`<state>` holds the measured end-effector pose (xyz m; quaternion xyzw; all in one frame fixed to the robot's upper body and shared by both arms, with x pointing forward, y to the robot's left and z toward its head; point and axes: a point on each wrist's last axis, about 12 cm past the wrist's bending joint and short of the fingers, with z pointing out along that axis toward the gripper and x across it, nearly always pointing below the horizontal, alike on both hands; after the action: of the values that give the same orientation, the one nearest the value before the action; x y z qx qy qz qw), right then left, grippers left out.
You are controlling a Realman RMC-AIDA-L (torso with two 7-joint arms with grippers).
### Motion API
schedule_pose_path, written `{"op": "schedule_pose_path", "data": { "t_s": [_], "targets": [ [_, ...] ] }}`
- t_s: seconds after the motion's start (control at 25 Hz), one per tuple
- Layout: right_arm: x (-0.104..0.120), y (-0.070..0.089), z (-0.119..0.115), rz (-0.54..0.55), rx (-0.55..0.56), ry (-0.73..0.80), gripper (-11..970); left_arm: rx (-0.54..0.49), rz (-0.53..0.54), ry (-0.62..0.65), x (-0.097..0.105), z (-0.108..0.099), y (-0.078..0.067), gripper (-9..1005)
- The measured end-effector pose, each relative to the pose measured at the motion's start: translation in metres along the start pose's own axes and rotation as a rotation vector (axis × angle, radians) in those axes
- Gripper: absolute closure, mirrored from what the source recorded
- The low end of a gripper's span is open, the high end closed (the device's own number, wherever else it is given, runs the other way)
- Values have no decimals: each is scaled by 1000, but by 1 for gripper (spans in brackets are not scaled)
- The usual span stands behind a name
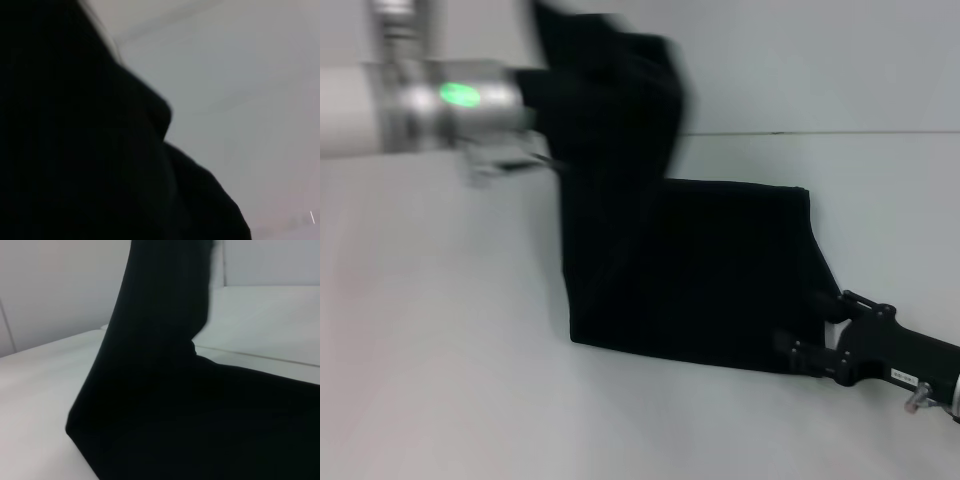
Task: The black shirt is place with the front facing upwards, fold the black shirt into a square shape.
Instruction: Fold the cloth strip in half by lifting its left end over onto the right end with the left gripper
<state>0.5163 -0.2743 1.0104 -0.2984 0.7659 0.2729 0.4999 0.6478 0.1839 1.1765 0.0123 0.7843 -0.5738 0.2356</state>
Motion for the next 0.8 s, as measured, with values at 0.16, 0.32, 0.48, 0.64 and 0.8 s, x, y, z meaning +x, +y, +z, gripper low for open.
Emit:
{"op": "schedule_pose_path", "data": {
  "t_s": [0.16, 0.32, 0.48, 0.64, 0.8],
  "targets": [
    [6, 0, -7, 22, 23, -2, 93, 28, 23, 152, 40, 46, -8, 975],
    [8, 1, -8, 32, 28, -3, 93, -8, -53, 239, 95, 66, 26, 975],
    [10, 2, -8, 40, 29, -1, 93, -19, -102, 227, 131, 63, 51, 975],
    [8, -1, -8, 47, 52, -12, 93, 2, -129, 191, 136, 57, 56, 976],
    [5, -7, -4, 65, 95, -20, 93, 6, -115, 187, 133, 57, 54, 975]
  ]
}}
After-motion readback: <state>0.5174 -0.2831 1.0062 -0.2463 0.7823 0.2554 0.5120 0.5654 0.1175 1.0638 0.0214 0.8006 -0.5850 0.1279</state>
